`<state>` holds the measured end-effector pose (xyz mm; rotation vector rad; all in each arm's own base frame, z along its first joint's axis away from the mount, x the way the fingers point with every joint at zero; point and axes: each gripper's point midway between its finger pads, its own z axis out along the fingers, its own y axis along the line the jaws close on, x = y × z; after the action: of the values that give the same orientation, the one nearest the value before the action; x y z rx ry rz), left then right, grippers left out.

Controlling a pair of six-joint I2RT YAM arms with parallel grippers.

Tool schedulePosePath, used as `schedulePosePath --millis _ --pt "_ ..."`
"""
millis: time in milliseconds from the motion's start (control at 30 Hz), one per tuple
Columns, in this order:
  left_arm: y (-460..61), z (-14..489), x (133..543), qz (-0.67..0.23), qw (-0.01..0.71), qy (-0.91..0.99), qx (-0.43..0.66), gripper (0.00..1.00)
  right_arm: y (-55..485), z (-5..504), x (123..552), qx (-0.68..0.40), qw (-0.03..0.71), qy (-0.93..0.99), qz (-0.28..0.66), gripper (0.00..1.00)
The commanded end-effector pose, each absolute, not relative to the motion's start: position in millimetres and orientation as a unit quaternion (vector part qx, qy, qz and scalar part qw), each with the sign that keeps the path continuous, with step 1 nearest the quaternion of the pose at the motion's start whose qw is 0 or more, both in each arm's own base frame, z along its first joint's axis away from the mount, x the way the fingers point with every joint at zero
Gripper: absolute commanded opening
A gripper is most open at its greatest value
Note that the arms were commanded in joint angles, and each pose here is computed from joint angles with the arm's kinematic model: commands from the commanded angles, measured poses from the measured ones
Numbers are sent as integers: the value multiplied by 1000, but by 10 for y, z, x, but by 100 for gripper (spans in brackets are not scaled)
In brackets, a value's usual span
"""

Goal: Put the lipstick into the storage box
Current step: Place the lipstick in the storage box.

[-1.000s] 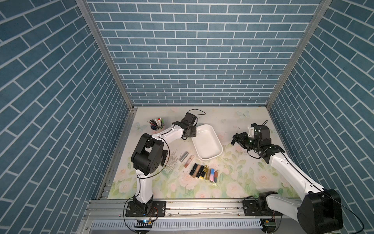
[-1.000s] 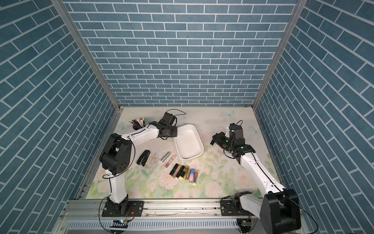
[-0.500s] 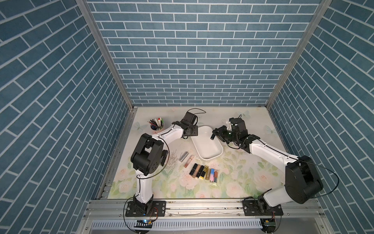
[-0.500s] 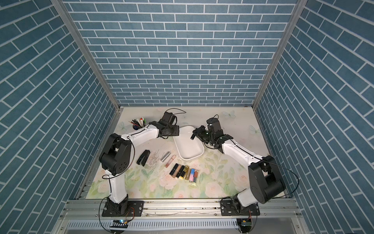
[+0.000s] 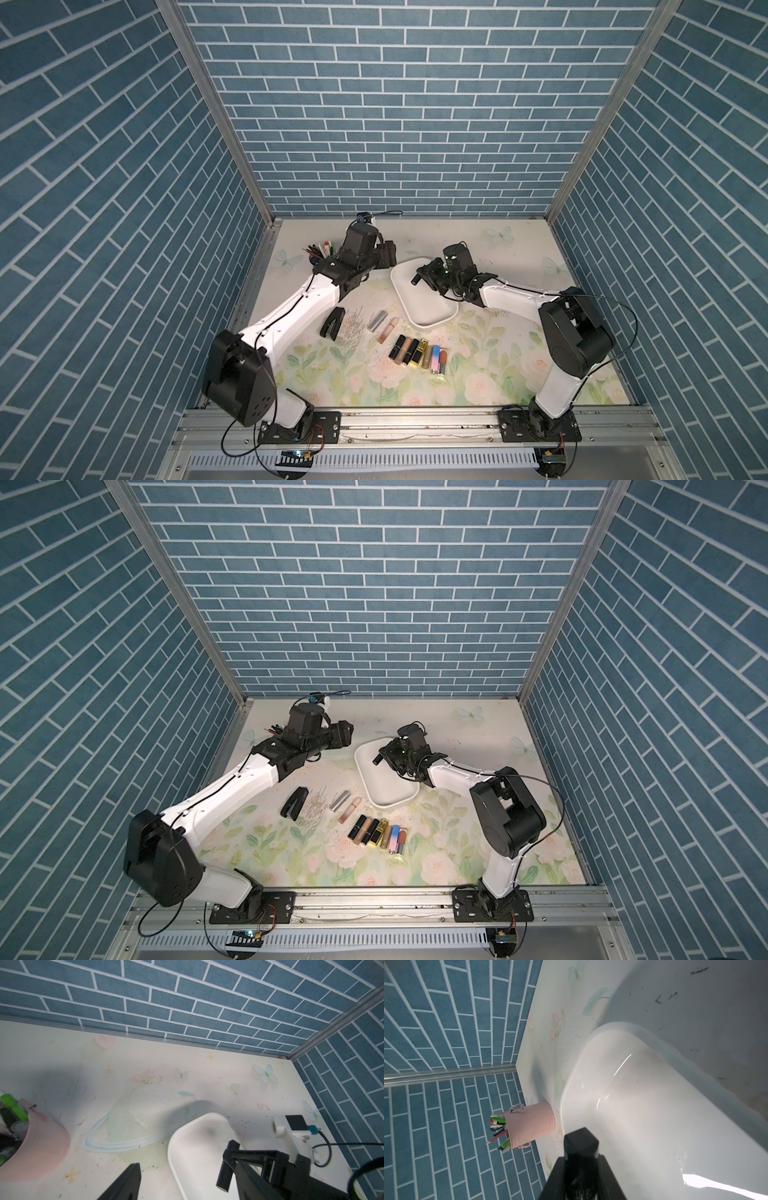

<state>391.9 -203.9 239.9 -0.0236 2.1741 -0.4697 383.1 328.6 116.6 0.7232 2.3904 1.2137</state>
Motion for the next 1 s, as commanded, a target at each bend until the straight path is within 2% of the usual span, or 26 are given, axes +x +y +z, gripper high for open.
schedulePosePath --millis 0,267,533,967 --pt "-1914 2279 3779 -182 437 880 -21 78 3442 1226 3979 289 192 824 448 16" --pt "-1723 2188 3480 -171 433 885 -19 80 3602 982 4081 310 184 825 435 16" --pt "-1658 2122 3370 -167 429 888 -15 81 3589 774 4087 322 177 832 415 18" --pt "-1628 2005 3324 -161 420 893 -15 82 3516 507 4150 331 169 840 396 30"
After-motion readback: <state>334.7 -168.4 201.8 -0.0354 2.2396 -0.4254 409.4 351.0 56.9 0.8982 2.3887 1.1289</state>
